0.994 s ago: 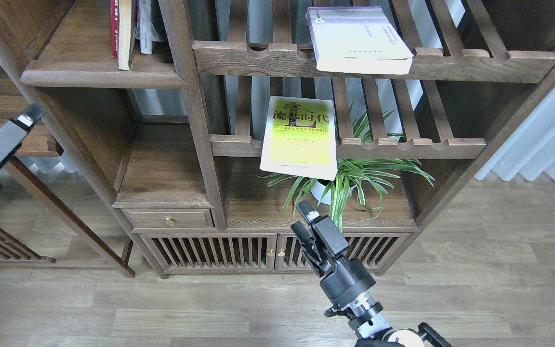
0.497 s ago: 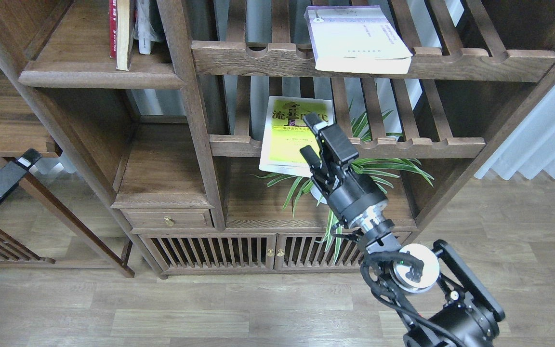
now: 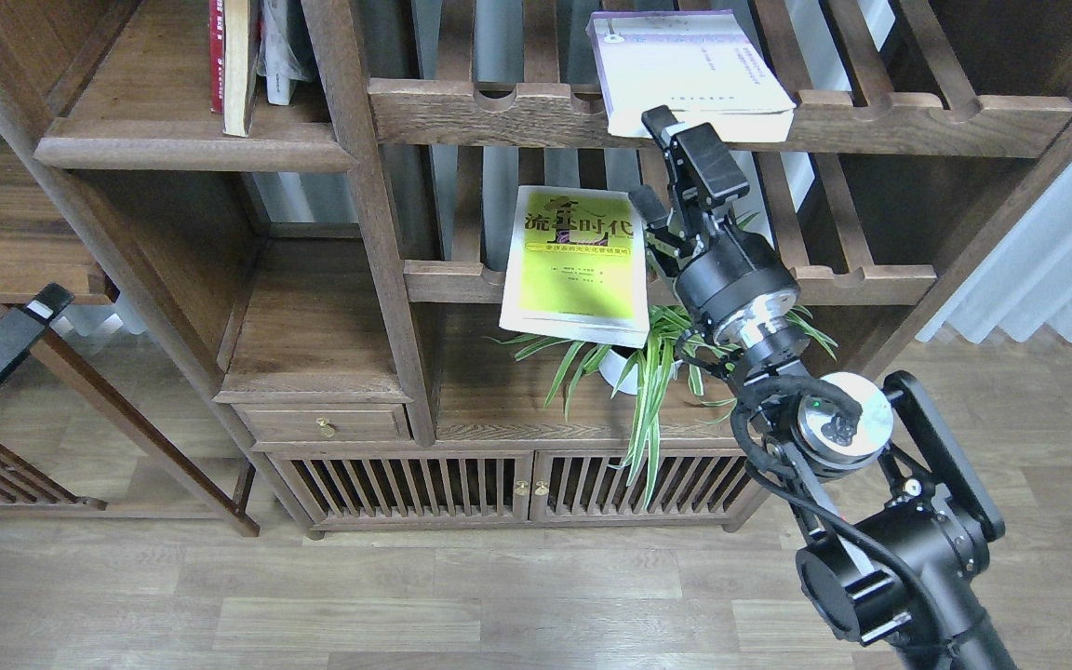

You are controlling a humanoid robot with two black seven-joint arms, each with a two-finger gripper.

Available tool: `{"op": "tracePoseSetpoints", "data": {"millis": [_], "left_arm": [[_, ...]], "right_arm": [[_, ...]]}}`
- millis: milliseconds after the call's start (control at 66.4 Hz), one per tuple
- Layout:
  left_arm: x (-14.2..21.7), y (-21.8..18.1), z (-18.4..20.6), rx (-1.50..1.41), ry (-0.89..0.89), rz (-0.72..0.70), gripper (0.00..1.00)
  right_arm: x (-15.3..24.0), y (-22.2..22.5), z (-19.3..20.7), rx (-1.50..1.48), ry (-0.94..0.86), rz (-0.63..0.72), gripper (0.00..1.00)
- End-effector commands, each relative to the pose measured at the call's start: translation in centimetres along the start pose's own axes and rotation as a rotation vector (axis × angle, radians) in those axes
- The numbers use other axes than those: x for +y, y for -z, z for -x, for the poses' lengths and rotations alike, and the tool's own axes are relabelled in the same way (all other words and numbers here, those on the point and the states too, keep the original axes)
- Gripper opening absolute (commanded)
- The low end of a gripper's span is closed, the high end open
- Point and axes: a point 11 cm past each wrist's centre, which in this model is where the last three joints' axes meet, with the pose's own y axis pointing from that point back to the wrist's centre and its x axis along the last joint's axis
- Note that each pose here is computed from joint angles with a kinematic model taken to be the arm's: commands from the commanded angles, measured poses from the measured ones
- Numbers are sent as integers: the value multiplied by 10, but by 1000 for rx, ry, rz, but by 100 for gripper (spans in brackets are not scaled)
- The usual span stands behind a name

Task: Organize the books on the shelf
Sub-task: 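Reach the right gripper up to the white book on the top shelf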

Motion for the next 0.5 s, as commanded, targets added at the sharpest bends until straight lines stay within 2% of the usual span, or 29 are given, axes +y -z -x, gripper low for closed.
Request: {"op": "tracePoseSetpoints", "data": {"millis": [0,482], "left_arm": [[-3,-3,3,-3,7,4,100],[-3,-3,3,-3,7,4,100]], "right_arm": [[-4,7,7,4,17,-18,98],[-14,29,9,11,-6,-75,98]]}}
